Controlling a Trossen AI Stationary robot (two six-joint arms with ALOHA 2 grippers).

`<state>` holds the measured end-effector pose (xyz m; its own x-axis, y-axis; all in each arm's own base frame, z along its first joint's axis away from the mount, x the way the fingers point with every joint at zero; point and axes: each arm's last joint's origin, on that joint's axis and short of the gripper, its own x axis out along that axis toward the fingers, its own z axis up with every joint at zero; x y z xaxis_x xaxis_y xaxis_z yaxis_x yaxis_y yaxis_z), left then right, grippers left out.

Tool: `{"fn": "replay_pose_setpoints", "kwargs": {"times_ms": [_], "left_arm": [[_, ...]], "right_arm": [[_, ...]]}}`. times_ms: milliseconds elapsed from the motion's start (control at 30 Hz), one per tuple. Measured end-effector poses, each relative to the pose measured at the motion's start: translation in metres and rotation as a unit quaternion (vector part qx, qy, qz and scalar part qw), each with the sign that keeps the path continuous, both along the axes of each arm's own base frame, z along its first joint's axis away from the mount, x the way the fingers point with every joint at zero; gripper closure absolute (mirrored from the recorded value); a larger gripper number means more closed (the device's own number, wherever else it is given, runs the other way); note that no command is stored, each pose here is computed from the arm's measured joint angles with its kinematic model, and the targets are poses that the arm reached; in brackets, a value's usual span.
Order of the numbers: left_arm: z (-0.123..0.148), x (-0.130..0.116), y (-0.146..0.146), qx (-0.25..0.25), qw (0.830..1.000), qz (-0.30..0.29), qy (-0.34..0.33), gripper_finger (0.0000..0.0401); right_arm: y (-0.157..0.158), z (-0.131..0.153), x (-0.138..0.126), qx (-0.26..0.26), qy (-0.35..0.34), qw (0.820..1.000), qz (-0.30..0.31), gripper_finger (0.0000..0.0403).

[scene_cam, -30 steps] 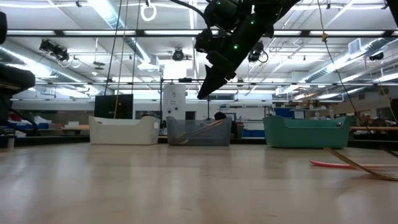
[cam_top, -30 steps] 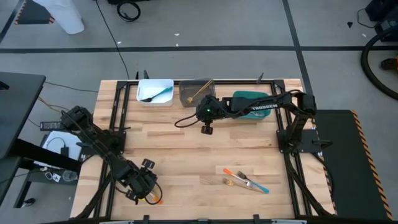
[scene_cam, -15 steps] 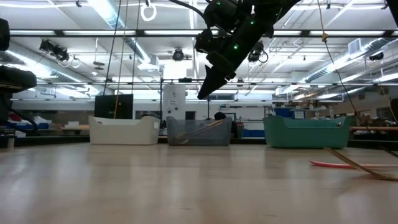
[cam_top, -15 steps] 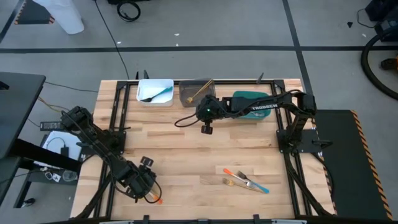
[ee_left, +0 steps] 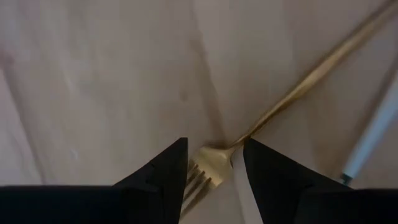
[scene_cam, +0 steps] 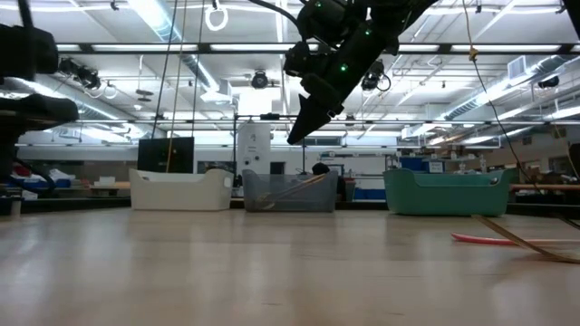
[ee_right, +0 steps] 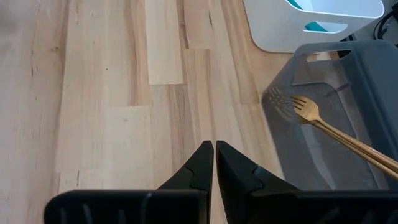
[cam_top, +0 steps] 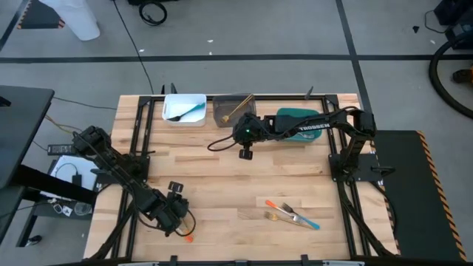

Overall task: Sort silverware by color (type)
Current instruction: Put the gold fork into the black bin

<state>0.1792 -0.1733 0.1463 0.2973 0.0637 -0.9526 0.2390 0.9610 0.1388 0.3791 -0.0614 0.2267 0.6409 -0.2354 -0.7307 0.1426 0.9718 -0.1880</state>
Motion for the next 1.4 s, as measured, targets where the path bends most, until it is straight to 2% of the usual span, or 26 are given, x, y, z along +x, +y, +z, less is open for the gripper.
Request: {"fn": "replay_pose_setpoints", "kwargs": {"times_ms": [100,167,300,500,667,967,1133,1400], "left_arm": [[0.000,0.003,0.002,-0.004,1.000,-0.002,0.004,0.0237],[0.000,0.002,0.000,-0.006,0.999,-0.052,0.012,0.0237],[0.000,0.000,-0.003,0.025,0.988,-0.154,0.014,0.0237],[0.001,0.005,0.001,0.045,0.978,-0.203,0.011,0.0237],[0.003,0.009,-0.001,0.030,0.976,-0.215,0.003,0.0237],[0.017,0.014,-0.006,0.021,0.981,-0.191,0.001,0.0237],[0.018,0.015,-0.010,0.013,0.977,-0.211,-0.008,0.0237],[0.004,0.008,-0.005,0.001,0.976,-0.217,0.005,0.0237]], "right_arm": [[0.000,0.000,0.000,0.000,0.000,1.000,0.000,0.0373],[0.000,0.000,0.000,0.000,0.000,1.000,0.000,0.0373],[0.000,0.001,0.001,0.000,-0.004,1.000,0.000,0.0373],[0.001,0.001,0.001,-0.001,-0.006,1.000,0.001,0.0373],[0.002,0.001,0.002,-0.001,-0.009,1.000,0.002,0.0373],[0.002,0.001,0.002,-0.001,-0.011,1.000,0.003,0.0373],[0.002,0.001,0.002,-0.002,-0.011,1.000,0.003,0.0373],[0.002,0.001,0.002,-0.001,-0.011,1.000,0.003,0.0373]]}}
